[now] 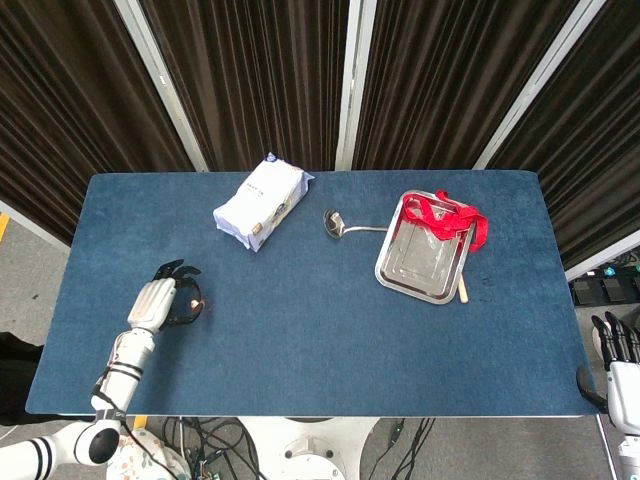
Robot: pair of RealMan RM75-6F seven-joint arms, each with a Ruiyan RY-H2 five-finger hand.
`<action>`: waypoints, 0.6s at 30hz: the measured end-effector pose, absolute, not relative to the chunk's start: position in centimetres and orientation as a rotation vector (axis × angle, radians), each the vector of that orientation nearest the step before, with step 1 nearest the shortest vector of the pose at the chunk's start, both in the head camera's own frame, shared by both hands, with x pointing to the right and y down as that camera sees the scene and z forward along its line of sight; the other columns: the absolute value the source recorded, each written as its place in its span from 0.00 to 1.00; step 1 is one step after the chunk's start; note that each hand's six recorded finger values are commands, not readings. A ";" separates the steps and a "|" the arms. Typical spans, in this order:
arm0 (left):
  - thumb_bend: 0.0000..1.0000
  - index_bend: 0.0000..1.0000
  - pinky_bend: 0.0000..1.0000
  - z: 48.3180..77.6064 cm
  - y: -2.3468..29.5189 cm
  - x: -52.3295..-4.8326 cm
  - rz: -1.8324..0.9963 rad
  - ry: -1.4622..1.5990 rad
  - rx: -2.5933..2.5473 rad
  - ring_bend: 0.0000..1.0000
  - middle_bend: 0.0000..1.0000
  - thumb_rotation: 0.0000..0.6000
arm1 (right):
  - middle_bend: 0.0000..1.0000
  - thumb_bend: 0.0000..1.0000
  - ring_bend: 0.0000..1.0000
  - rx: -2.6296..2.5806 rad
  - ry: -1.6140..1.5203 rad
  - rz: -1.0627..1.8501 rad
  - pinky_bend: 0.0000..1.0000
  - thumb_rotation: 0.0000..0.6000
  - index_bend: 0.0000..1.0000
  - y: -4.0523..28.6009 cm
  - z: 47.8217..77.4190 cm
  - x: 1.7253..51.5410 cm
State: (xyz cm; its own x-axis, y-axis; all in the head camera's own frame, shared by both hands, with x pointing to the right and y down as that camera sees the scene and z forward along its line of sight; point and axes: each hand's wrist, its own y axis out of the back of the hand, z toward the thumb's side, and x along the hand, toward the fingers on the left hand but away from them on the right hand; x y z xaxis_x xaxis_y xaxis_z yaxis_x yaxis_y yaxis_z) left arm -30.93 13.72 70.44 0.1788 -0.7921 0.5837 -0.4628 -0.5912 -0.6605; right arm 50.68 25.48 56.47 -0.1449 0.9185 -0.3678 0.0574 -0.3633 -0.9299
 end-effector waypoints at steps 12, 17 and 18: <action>0.43 0.68 0.00 72.4 13.9 -30.5 -1.434 1.151 -2.156 0.05 0.23 1.00 | 0.00 0.37 0.00 -1.435 -1.145 1.593 0.00 1.00 0.00 25.5 56.6 50.7; 0.43 0.68 0.00 73.0 13.9 -30.6 -1.455 1.135 -2.147 0.05 0.23 1.00 | 0.00 0.37 0.00 -1.435 -1.146 1.594 0.00 1.00 0.00 25.6 56.6 50.8; 0.43 0.67 0.00 73.1 13.9 -30.6 -1.459 1.132 -2.143 0.05 0.23 1.00 | 0.00 0.37 0.00 -1.435 -1.146 1.595 0.00 1.00 0.00 25.6 56.6 50.8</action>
State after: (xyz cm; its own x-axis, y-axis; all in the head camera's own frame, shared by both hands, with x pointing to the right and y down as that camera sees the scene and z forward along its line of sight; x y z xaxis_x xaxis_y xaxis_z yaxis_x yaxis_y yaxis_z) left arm -30.64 13.89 73.10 0.1683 -0.7502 0.6394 -0.4327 -0.6391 -0.6359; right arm 50.77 25.58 56.63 -0.1467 0.9159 -0.3737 0.0621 -0.3685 -0.9276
